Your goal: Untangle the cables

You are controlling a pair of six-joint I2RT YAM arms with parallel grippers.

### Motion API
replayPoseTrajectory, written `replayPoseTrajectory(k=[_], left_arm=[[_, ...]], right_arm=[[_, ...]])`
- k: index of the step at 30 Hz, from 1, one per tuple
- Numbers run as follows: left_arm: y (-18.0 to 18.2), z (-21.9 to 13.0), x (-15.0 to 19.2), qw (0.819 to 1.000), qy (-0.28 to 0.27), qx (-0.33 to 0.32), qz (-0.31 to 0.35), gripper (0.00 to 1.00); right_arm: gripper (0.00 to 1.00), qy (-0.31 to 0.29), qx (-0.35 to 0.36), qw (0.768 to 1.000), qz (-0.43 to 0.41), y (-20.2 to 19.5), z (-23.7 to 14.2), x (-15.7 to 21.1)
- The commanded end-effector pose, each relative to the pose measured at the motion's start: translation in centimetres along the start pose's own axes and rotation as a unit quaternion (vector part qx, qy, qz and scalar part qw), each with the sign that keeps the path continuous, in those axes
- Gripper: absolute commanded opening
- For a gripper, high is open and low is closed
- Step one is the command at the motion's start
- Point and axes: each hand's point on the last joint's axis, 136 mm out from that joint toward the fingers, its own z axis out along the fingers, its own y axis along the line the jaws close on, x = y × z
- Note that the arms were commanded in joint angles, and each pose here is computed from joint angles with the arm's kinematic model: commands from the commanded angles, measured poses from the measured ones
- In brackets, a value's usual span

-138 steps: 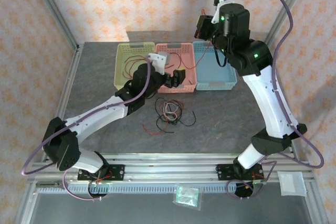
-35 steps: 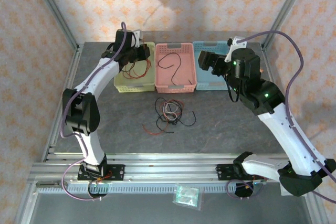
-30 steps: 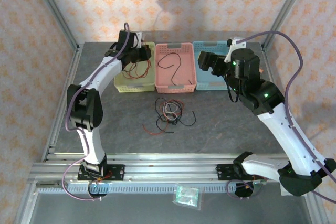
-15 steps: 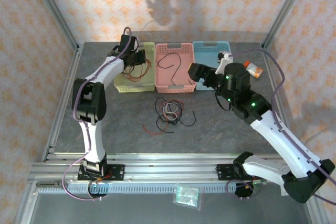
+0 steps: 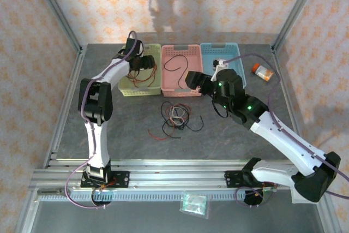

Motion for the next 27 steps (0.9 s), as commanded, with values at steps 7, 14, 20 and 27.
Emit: replayPoseTrajectory(k=[7, 14, 20, 27], left_arm=[[-4.1, -11.0, -0.5, 0.993, -0.091, 0.080, 0.009, 0.70], [-5.6, -13.7, 7.0, 0.994, -0.074, 0.076, 0.010, 0.70], [-5.1, -16.1, 12.0, 0.992, -0.074, 0.093, -0.052, 0.70], [-3.3, -16.6, 17.6, 0.985, -0.036, 0.119, -0.116, 0.72]], right_arm=[[0.85, 0.051, 0.077, 0.996, 0.019, -3.5, 1.2, 5.7], [0.76, 0.132, 0.114, 0.984, 0.022, -5.3, 2.3, 11.2], [0.60, 0.210, 0.106, 0.971, -0.035, -4.9, 3.3, 16.2], [0.44, 0.276, 0.102, 0.949, -0.111, -4.1, 5.9, 19.9]])
